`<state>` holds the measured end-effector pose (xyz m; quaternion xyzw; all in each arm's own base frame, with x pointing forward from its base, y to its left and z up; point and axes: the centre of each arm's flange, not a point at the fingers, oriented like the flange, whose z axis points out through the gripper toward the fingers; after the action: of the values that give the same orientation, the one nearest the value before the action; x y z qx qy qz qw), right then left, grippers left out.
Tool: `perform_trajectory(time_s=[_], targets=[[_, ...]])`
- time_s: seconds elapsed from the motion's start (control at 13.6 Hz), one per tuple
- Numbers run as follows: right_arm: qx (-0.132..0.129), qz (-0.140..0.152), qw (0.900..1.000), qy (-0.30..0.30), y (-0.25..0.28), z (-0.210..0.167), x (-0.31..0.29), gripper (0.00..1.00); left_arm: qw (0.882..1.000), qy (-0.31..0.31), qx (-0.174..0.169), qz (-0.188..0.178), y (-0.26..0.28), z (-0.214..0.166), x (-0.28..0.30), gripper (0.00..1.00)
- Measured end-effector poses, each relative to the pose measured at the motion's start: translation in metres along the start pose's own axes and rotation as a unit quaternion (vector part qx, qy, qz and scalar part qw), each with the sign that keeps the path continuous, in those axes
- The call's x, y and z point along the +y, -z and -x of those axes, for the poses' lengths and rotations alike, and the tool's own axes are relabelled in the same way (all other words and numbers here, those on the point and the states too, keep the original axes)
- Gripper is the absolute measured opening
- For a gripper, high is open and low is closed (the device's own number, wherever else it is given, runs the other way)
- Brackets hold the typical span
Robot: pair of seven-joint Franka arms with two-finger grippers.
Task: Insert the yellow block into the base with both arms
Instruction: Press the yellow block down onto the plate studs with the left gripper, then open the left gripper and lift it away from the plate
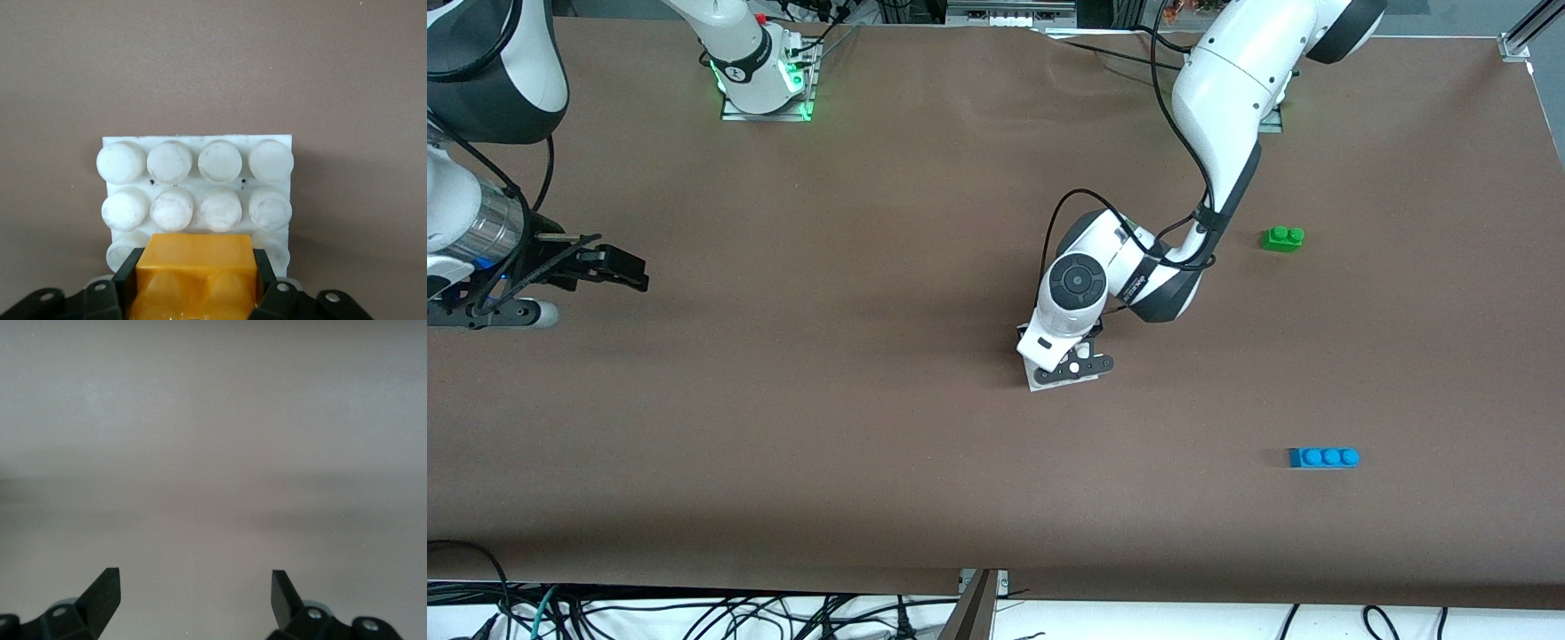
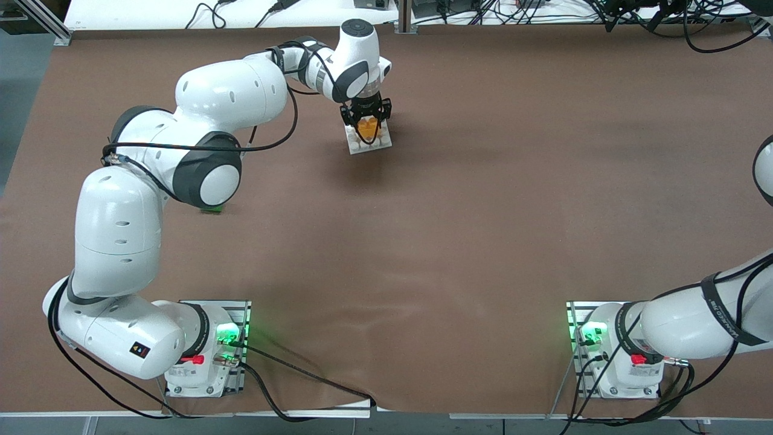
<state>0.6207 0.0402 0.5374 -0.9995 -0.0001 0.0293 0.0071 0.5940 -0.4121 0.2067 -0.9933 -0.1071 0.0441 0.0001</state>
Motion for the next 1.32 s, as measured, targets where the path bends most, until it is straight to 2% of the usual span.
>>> perform_trajectory(time_s=[0.59, 0.66, 0.88, 1.03, 1.32], targets=[[-0.001, 0.000, 1.000, 0.001, 0.000, 0.000, 0.000, 1.00, 1.000, 0.000, -0.006, -0.006, -0.010, 0.002, -0.001, 0.68], [-0.001, 0.000, 1.000, 0.001, 0.000, 0.000, 0.000, 1.00, 1.000, 0.002, -0.006, -0.006, -0.010, 0.002, -0.001, 0.72], [0.000, 0.000, 1.000, 0.001, 0.001, 0.000, 0.000, 1.00, 1.000, 0.011, 0.000, 0.000, 0.001, 0.000, 0.001, 1.00], [0.002, 0.000, 1.000, 0.001, 0.003, 0.001, 0.000, 1.00, 1.000, 0.013, 0.004, 0.001, 0.031, -0.002, 0.002, 1.00], [0.004, 0.000, 1.000, 0.001, 0.005, 0.002, 0.000, 1.00, 1.000, 0.022, 0.013, -0.013, 0.154, 0.005, -0.020, 1.00]])
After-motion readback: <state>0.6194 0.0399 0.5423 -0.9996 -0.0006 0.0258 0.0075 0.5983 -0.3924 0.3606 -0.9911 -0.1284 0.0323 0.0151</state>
